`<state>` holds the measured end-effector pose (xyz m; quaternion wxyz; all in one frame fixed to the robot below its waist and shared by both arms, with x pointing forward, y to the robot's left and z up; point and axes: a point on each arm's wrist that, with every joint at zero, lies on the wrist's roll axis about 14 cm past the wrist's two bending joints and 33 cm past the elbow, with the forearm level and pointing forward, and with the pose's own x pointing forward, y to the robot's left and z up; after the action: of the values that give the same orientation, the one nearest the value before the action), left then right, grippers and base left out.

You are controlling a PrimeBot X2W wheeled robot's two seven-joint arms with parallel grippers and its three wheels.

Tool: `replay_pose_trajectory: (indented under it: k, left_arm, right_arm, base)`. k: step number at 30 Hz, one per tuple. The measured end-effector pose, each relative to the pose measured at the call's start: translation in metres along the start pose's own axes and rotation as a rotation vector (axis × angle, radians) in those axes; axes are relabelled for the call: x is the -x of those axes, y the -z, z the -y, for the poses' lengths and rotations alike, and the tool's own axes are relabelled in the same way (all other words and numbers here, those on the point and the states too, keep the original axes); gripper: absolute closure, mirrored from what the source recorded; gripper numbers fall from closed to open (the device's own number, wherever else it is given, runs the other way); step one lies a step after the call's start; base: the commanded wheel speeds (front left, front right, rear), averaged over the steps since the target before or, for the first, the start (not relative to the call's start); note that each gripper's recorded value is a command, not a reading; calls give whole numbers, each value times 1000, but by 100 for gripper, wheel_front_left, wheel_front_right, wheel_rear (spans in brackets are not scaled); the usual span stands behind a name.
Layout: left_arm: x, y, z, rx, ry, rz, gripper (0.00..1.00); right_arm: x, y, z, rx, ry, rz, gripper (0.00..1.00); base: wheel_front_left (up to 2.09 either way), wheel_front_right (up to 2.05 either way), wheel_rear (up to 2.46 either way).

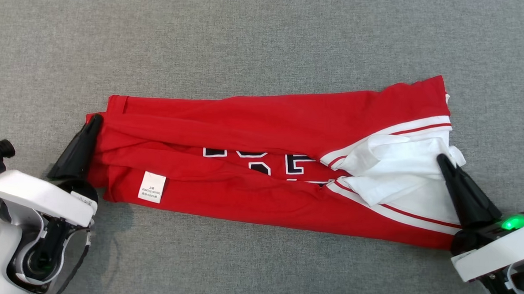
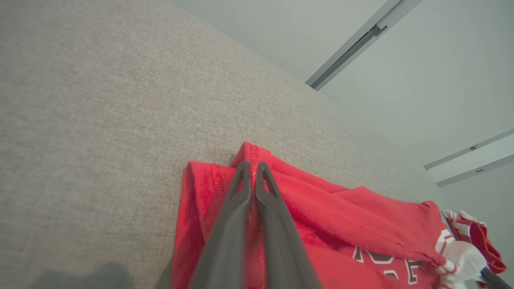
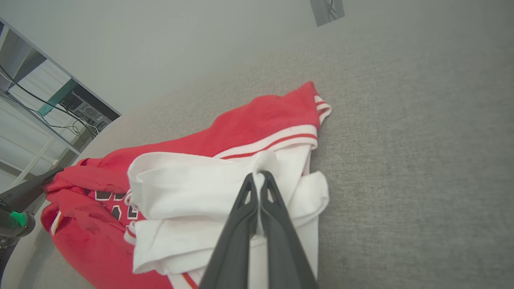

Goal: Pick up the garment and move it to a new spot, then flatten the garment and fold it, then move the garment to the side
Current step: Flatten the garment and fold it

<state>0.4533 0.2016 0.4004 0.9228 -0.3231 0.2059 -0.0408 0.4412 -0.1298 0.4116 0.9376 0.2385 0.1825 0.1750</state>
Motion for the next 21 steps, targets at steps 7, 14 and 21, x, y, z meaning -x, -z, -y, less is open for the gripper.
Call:
replay_pose_trajectory:
  k: [7,14,21]
  left_arm:
    - [9,-7,-13,-62,-74,113,0]
    - [23,-42,0,-201,-130,314,0]
    - [48,-89,37,-349,-107,541,0]
  right_arm:
    - [7,0,1,44,45,38,0]
    - [19,-44,6,170,126,244,0]
    - [29,-76,1,321,173,351,0]
  base:
    - [0,0,0]
    - [0,0,0]
    - [0,0,0]
